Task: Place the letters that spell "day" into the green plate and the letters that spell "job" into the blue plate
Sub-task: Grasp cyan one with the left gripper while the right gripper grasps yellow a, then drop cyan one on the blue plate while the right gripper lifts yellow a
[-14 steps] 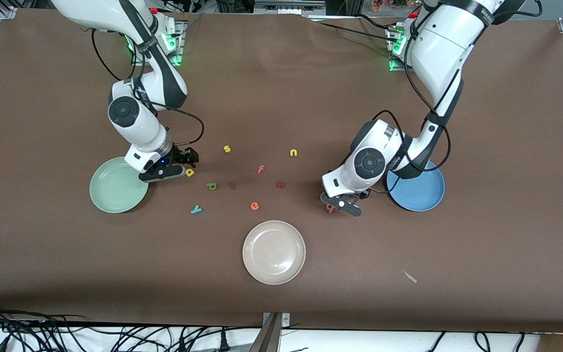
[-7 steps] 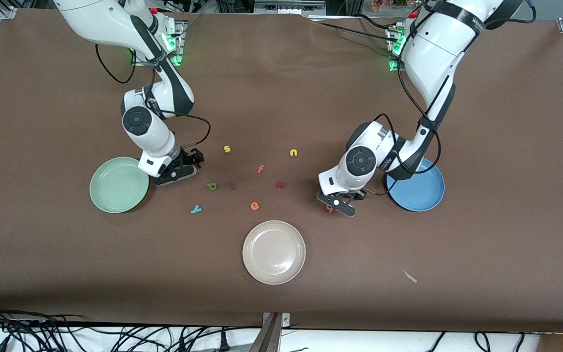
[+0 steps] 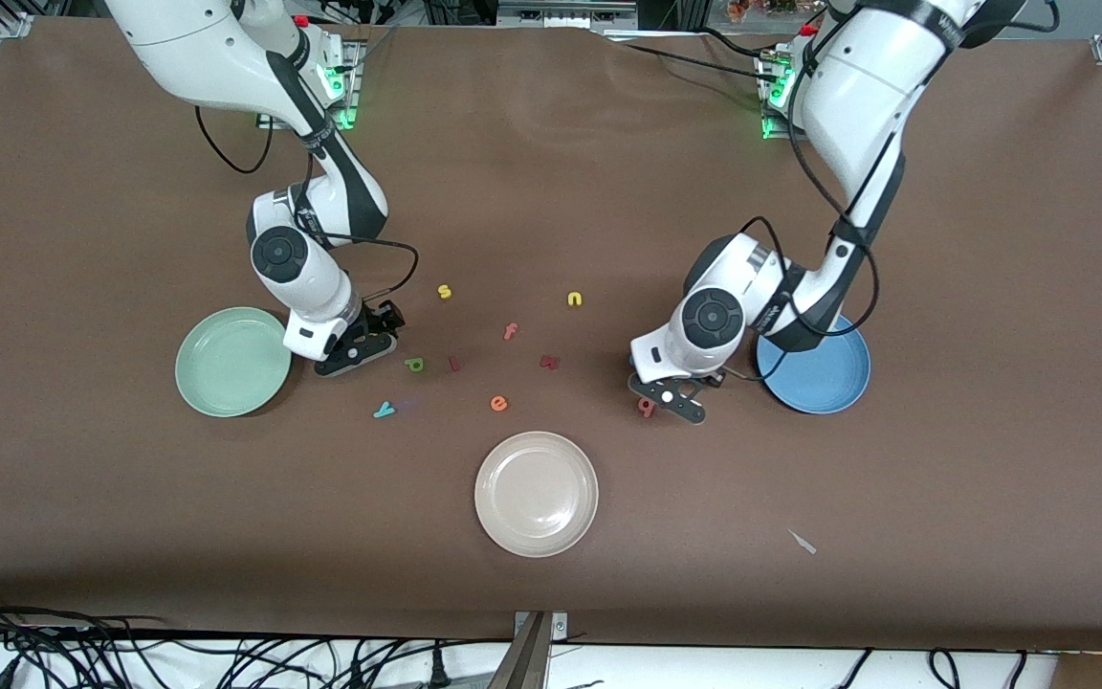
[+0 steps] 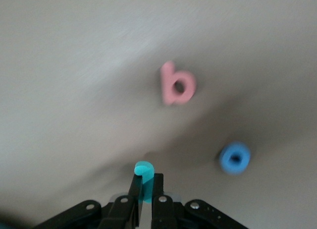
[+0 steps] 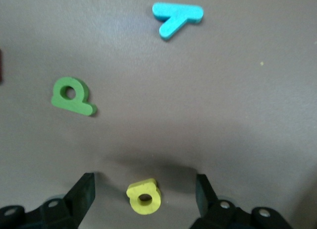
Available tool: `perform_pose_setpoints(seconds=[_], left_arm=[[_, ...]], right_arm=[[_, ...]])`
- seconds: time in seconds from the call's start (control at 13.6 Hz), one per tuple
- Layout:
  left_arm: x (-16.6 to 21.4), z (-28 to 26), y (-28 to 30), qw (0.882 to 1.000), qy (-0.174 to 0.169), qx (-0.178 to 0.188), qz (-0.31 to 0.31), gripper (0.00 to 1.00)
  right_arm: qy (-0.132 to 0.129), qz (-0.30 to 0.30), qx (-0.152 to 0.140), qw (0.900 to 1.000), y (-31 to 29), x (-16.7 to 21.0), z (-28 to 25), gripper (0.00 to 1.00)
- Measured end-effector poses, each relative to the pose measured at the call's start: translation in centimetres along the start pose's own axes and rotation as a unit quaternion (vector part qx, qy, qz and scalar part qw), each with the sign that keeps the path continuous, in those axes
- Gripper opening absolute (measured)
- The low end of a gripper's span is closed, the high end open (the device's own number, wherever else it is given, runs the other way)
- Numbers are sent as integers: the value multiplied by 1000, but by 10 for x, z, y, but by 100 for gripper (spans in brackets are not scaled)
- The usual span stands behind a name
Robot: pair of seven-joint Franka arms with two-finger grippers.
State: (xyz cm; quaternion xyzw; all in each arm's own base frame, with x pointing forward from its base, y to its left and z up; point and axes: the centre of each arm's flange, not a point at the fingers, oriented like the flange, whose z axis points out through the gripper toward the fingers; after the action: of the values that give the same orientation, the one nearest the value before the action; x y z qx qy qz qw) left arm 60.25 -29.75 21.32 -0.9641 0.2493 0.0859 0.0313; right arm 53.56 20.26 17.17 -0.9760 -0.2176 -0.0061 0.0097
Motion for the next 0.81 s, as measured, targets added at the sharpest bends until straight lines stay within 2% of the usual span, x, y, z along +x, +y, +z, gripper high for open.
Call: perform_pose_setpoints(seconds=[0.07, 0.29, 0.37, 0.44, 0.52, 0.59, 0.66, 0.81], left_arm=[[-9, -16, -17, 1000, -20, 4, 5, 11], [-34, -39, -83, 998, -56, -2, 19, 11], [-41, -37, -108, 998, -63, -8, 21, 11], [-50, -30, -134, 997, -69, -15, 21, 11], [-60, -20, -159, 997, -75, -23, 16, 11], [-70, -9, -179, 997, -77, -26, 12, 11], [-77, 2, -190, 997, -78, -19, 15, 11], [-82, 18, -188, 996, -82, -7, 24, 28]], right_arm=[[-7, 0, 1, 1000, 0, -1, 1, 85], [-19, -1, 2, 1000, -1, -1, 1, 81], [-22, -1, 2, 1000, 0, 0, 0, 76], [-26, -1, 3, 1000, -1, 1, -1, 75], [-29, -2, 3, 1000, 0, 2, -3, 66], [-31, -2, 3, 1000, 0, 4, -4, 66], [-32, -2, 3, 999, -1, 5, -5, 59], [-31, -2, 3, 1000, -1, 7, -7, 56]])
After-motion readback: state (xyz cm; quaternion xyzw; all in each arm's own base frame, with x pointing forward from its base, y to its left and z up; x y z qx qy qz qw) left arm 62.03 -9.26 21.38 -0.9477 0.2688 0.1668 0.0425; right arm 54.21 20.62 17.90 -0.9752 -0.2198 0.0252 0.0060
